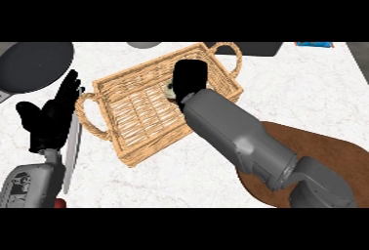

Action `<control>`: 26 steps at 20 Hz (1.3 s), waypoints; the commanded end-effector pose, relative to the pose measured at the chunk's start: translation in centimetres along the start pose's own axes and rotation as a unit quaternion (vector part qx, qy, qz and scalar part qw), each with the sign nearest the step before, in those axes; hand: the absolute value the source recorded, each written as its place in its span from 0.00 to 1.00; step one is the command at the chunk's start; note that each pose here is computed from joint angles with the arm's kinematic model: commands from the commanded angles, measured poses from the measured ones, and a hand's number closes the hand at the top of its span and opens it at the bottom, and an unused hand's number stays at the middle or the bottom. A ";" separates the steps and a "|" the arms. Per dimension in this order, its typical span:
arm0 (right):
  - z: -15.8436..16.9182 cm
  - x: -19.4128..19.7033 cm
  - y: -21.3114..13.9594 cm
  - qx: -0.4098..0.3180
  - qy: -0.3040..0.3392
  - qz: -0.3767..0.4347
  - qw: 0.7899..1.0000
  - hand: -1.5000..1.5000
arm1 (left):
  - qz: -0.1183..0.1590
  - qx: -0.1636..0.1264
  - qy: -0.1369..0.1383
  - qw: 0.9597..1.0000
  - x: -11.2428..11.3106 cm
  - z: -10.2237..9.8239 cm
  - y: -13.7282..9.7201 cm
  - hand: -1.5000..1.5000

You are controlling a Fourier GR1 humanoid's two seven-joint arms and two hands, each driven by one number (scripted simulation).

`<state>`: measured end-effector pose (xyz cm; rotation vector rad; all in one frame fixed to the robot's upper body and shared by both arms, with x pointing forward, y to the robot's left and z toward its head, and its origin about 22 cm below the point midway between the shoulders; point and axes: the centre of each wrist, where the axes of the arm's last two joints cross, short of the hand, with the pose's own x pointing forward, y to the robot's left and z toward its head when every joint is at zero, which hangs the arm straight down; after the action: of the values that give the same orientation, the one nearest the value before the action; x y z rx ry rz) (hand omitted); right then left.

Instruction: Pick the cupcake from the cutting board and place it in the basket

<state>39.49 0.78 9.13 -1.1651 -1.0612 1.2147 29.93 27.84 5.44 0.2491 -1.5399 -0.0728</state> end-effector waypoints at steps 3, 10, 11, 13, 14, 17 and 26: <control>0.3 0.0 0.4 -0.012 0.025 -0.038 0.999 0.00 | 0.003 0.002 -0.001 1.000 -0.6 -0.5 0.7 0.50; 1.0 0.6 -0.6 -0.092 -0.011 -0.191 0.977 0.00 | 0.001 0.001 0.013 1.000 -1.6 0.0 0.2 0.50; 0.9 1.0 -2.5 -0.101 -0.009 -0.224 0.969 0.00 | -0.001 0.018 0.012 1.000 -0.7 0.0 0.2 0.50; 1.4 1.6 -3.8 -0.121 0.004 -0.289 0.950 0.00 | 0.007 0.010 0.005 1.000 -0.9 0.3 0.5 0.50; 1.3 1.4 -3.4 -0.119 0.008 -0.301 0.946 0.00 | 0.003 0.018 0.008 1.000 0.9 -1.2 0.5 0.50; 1.7 1.8 -5.0 -0.131 0.040 -0.363 0.922 0.00 | 0.001 0.018 0.022 1.000 -1.1 0.4 1.0 0.50; 1.4 -6.9 -3.5 -0.127 0.079 -0.472 0.869 0.00 | 0.002 0.036 0.019 0.999 -0.6 1.4 2.6 0.50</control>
<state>38.69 -2.83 13.35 -0.7846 -1.4415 0.3523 28.31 29.93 4.55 0.3062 -1.5078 -0.0104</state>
